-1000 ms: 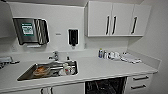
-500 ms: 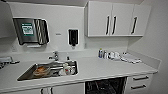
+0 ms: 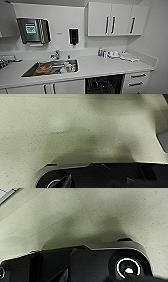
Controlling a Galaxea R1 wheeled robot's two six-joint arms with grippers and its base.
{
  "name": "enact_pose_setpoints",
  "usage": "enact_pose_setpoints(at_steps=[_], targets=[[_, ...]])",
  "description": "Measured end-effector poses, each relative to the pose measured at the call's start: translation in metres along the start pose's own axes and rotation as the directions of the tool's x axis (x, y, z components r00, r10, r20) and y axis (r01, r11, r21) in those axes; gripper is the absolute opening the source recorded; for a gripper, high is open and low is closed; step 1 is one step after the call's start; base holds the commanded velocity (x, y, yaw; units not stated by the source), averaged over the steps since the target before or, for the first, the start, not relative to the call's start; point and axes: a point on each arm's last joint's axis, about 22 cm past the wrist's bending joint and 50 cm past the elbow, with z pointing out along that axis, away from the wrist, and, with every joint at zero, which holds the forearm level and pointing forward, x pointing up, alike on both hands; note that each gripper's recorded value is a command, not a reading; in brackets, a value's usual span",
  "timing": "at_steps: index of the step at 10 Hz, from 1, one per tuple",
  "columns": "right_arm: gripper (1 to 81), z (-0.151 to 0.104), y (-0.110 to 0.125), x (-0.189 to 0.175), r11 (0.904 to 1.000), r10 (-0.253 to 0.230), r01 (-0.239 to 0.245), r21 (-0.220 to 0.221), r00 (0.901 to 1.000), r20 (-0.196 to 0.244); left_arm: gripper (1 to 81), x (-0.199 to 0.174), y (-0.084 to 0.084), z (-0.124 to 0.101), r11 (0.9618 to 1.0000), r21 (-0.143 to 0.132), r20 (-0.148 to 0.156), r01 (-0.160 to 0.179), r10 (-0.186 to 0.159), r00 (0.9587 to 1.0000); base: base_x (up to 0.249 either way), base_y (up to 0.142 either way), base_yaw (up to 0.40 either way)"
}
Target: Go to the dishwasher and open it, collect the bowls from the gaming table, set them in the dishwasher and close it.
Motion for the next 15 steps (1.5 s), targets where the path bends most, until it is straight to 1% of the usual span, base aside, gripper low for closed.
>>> enact_pose_setpoints(at_steps=[1, 3, 4, 5, 7, 8, 10, 11, 12, 13, 14, 15], targets=[[81.1, 0.000, -0.001, 0.010, 1.0000, -0.005, 0.005, 0.000, 0.9998, -0.021, 81.1, 0.007, 0.001, 0.001, 1.0000, -0.001, -0.015, -0.002, 0.002, 0.9999, -0.123, 0.000, 0.000], [81.1, -0.001, 0.007, 0.003, 0.9999, -0.004, 0.003, -0.015, 0.9999, -0.011, 81.1, -0.003, 0.003, 0.001, 1.0000, -0.004, 0.001, 0.002, -0.002, 1.0000, -0.130, 0.000, 0.000], [81.1, 0.000, 0.006, 0.005, 0.9998, -0.010, 0.010, -0.016, 0.9998, -0.017, 81.1, -0.001, 0.004, 0.001, 1.0000, -0.005, -0.003, 0.001, -0.001, 1.0000, -0.132, 0.000, 0.000], [81.1, 0.001, 0.003, 0.004, 0.9998, -0.015, 0.015, -0.011, 0.9995, -0.028, 81.1, -0.003, 0.004, 0.001, 1.0000, -0.005, 0.001, 0.002, -0.002, 1.0000, -0.134, 0.000, 0.000], [81.1, 0.004, 0.003, 0.001, 0.9997, -0.017, 0.016, -0.018, 0.9992, -0.037, 81.1, 0.000, 0.004, 0.001, 1.0000, -0.005, -0.003, 0.000, 0.000, 1.0000, -0.136, 0.000, 0.000], [81.1, 0.004, 0.003, 0.003, 0.9995, -0.027, 0.026, -0.017, 0.9987, -0.043, 81.1, -0.001, 0.004, 0.001, 1.0000, -0.005, -0.002, 0.000, 0.000, 1.0000, -0.135, 0.000, 0.000], [81.1, 0.004, 0.002, 0.003, 0.9994, -0.030, 0.029, -0.016, 0.9979, -0.057, 81.1, -0.002, 0.004, 0.001, 1.0000, -0.005, 0.000, 0.000, 0.000, 1.0000, -0.136, 0.000, 0.000], [81.1, 0.005, -0.001, 0.005, 0.9994, -0.033, 0.032, -0.011, 0.9969, -0.072, 81.1, -0.002, 0.004, 0.001, 1.0000, -0.005, 0.000, 0.001, -0.001, 1.0000, 0.000, 0.000, 0.000], [81.1, 0.006, -0.003, -0.005, 0.9993, -0.037, 0.037, -0.009, 0.9961, -0.080, 81.1, -0.014, 0.004, -0.001, 1.0000, -0.004, 0.012, 0.004, -0.004, 0.9999, 0.000, 0.000, 0.000], [81.1, 0.009, -0.007, -0.011, 0.9993, -0.039, 0.038, -0.006, 0.9965, -0.074, 81.1, -0.015, 0.003, -0.001, 1.0000, -0.003, 0.017, 0.005, -0.004, 0.9998, 0.000, 0.000, 0.000], [81.1, 0.010, -0.010, 0.000, 0.9989, -0.047, 0.047, -0.008, 0.9945, -0.094, 81.1, -0.003, 0.004, 0.000, 1.0000, -0.005, -0.001, 0.000, 0.000, 1.0000, 0.000, 0.000, 0.000], [81.1, 0.011, -0.011, 0.006, 0.9985, -0.054, 0.054, -0.011, 0.9931, -0.104, 81.1, 0.003, 0.003, 0.001, 1.0000, -0.004, -0.010, -0.002, 0.002, 0.9999, 0.000, 0.000, 0.000]])
